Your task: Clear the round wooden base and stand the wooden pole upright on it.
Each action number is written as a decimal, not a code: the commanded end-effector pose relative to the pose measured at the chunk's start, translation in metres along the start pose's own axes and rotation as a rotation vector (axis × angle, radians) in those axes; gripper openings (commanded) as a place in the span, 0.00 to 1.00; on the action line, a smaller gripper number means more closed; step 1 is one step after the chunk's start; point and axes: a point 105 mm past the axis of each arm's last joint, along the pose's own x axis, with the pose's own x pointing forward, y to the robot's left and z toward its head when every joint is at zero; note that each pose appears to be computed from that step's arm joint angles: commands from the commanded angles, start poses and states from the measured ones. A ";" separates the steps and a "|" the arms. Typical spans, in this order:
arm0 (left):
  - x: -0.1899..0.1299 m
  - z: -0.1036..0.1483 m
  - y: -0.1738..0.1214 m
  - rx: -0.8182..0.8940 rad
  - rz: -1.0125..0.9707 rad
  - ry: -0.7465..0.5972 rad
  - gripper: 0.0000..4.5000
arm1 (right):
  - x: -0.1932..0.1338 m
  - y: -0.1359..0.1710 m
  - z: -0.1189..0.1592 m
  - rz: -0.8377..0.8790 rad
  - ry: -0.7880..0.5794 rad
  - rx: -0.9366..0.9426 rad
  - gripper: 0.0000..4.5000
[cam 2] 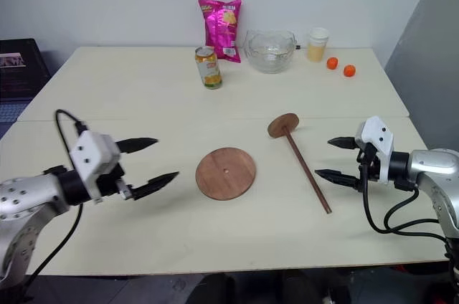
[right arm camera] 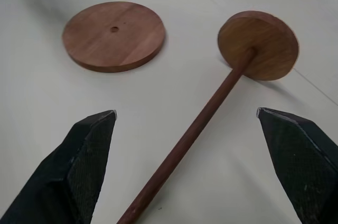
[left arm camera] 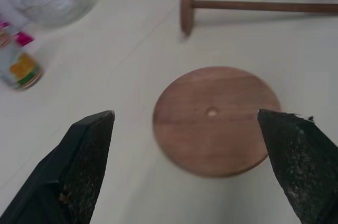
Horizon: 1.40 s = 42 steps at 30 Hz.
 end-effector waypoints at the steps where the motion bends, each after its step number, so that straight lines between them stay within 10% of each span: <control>1: 0.012 0.015 -0.015 0.020 -0.075 -0.040 1.00 | 0.009 0.009 0.005 -0.045 0.095 0.060 0.99; 34: 0.046 0.024 -0.071 0.014 -0.296 -0.245 1.00 | 0.083 -0.028 -0.034 -0.208 0.667 0.515 0.99; 42: 0.047 0.019 -0.073 0.018 -0.284 -0.234 1.00 | 0.089 -0.025 -0.032 -0.183 0.684 0.544 0.59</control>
